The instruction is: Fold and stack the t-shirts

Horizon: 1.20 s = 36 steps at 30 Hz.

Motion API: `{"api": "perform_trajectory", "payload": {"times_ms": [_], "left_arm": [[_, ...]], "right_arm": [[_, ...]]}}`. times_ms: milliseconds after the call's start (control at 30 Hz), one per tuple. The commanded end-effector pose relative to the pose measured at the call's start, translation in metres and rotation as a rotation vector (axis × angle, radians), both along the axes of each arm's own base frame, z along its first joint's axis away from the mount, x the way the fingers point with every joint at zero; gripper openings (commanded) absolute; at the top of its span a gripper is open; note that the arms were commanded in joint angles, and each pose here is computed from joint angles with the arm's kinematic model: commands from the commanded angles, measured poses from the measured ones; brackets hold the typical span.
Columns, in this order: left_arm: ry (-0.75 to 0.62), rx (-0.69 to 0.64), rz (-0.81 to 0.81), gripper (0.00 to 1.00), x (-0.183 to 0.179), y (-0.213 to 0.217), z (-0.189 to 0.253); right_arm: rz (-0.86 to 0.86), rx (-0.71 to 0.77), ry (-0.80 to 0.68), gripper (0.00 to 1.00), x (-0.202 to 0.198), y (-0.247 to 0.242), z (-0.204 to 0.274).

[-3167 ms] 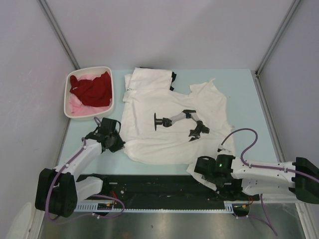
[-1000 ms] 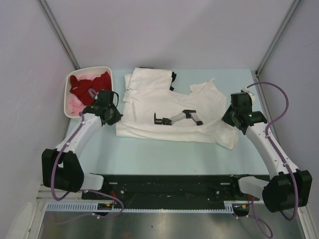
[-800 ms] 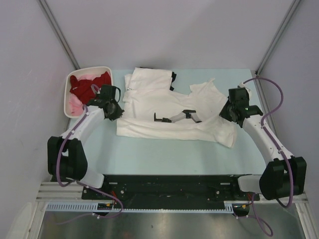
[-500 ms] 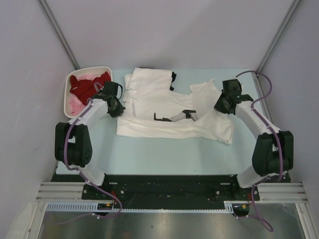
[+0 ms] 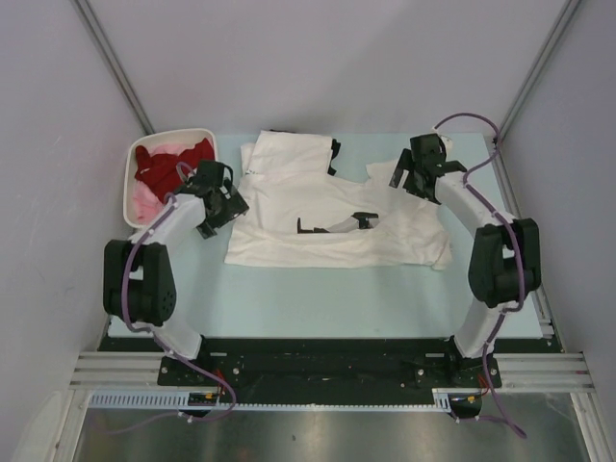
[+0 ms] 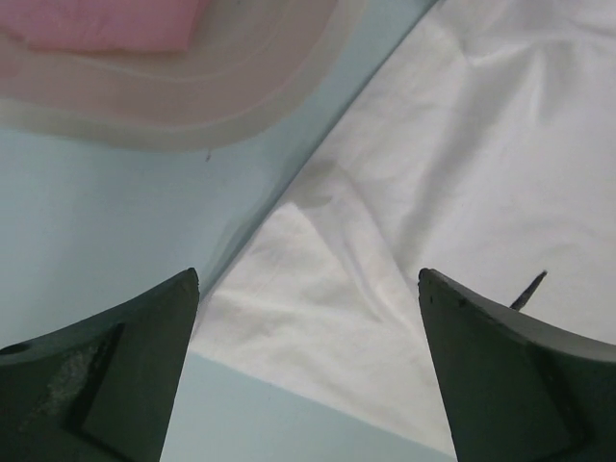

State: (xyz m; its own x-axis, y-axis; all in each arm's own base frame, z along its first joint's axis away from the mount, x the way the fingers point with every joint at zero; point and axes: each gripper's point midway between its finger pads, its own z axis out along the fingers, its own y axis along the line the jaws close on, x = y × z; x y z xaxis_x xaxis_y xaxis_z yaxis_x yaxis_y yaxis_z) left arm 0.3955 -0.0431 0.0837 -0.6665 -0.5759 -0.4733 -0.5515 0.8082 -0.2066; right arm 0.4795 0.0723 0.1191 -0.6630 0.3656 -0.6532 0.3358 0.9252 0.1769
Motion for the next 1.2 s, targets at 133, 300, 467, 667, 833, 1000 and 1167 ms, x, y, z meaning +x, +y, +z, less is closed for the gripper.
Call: {"api": "perform_trajectory", "payload": {"times_ms": [133, 300, 467, 667, 833, 1000, 1167], "left_arm": [[-0.072, -0.097, -0.111, 1.00, -0.082, -0.038, 0.021], [-0.064, -0.179, -0.148, 1.00, -0.123, -0.057, -0.005], [-0.108, -0.159, -0.076, 1.00, -0.132, -0.046, -0.019], [-0.117, -0.109, 0.038, 1.00, -0.122, -0.032, -0.021], [-0.070, -0.112, 0.144, 0.97, -0.120, -0.028, -0.042], [-0.055, -0.132, 0.212, 0.86, -0.115, -0.030, -0.060], [-0.065, -0.115, 0.248, 0.71, -0.109, -0.025, -0.064]], "right_arm": [[-0.142, -0.122, -0.037, 1.00, -0.105, -0.025, 0.060], [-0.203, -0.130, 0.067, 1.00, -0.165, -0.033, 0.031], [-0.238, -0.105, 0.077, 1.00, -0.194, -0.040, 0.019], [-0.210, -0.070, 0.024, 1.00, -0.197, -0.033, 0.029], [-0.193, -0.065, 0.026, 1.00, -0.201, -0.031, 0.030], [-0.179, -0.054, -0.014, 1.00, -0.203, -0.032, 0.043], [-0.172, -0.066, -0.029, 1.00, -0.208, -0.035, 0.049]]}}
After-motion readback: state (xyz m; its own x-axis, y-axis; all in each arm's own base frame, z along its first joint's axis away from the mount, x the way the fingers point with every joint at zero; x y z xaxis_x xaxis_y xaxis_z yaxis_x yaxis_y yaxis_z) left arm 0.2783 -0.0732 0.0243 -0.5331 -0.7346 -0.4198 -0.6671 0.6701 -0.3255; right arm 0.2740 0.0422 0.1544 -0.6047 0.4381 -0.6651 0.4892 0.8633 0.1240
